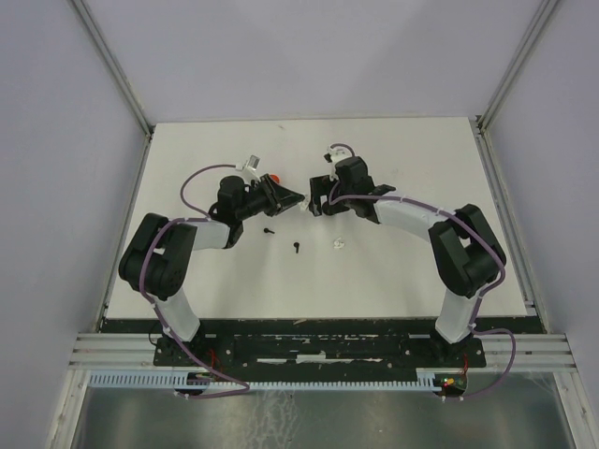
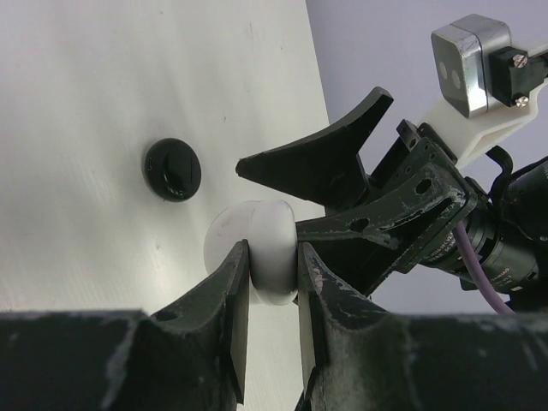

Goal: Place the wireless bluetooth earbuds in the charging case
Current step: Open the charging case.

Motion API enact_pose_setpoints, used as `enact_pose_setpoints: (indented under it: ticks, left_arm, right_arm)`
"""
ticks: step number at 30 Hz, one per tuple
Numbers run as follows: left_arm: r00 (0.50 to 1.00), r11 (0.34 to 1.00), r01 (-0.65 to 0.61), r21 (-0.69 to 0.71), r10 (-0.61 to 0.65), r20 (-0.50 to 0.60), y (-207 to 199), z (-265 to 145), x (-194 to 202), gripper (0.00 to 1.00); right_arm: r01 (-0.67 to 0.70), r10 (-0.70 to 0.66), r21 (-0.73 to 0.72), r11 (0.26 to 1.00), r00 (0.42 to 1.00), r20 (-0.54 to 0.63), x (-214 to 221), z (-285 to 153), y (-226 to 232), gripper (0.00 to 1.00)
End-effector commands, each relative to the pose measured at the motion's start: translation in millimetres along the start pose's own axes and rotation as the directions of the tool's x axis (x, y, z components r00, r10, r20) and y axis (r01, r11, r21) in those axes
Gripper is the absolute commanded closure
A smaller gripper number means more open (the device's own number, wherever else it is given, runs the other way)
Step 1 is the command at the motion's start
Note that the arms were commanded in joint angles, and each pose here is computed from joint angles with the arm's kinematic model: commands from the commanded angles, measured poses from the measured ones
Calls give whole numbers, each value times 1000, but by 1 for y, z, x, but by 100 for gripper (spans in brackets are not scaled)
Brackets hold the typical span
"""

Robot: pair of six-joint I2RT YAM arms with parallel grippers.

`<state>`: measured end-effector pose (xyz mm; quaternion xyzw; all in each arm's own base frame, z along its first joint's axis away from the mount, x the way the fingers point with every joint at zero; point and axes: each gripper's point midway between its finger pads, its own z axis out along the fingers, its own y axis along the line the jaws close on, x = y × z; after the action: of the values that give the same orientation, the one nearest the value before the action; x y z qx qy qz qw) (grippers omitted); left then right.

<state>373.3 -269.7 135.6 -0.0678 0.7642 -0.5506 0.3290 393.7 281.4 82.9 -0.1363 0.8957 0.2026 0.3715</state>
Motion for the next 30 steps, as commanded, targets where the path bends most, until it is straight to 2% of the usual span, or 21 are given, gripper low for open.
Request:
enact_pose_setpoints:
  ticks: [1, 6, 19, 22, 30]
  left_arm:
    - [1000, 994, -11, 109, 12, -10, -33, 2, -1, 87]
    - [1000, 994, -9, 110, 10, -8, -33, 2, -2, 75]
    - [1000, 993, 3, 122, -3, 0, -33, 3, -2, 62]
    - [1000, 993, 6, 121, -6, -1, -31, 3, -1, 62]
    - [1000, 993, 5, 114, -7, 17, -30, 1, -6, 72]
  right_arm:
    - [-11, 26, -89, 996, 985, 172, -62, -2, 29, 1]
    - [-16, 35, -99, 995, 981, 192, -71, -2, 32, 0]
    - [-31, 55, -126, 992, 980, 193, -79, 10, 39, 0]
    - [-34, 59, -126, 991, 979, 197, -81, 11, 39, 0]
    - [-31, 47, -86, 996, 981, 188, -71, 5, 30, 0]
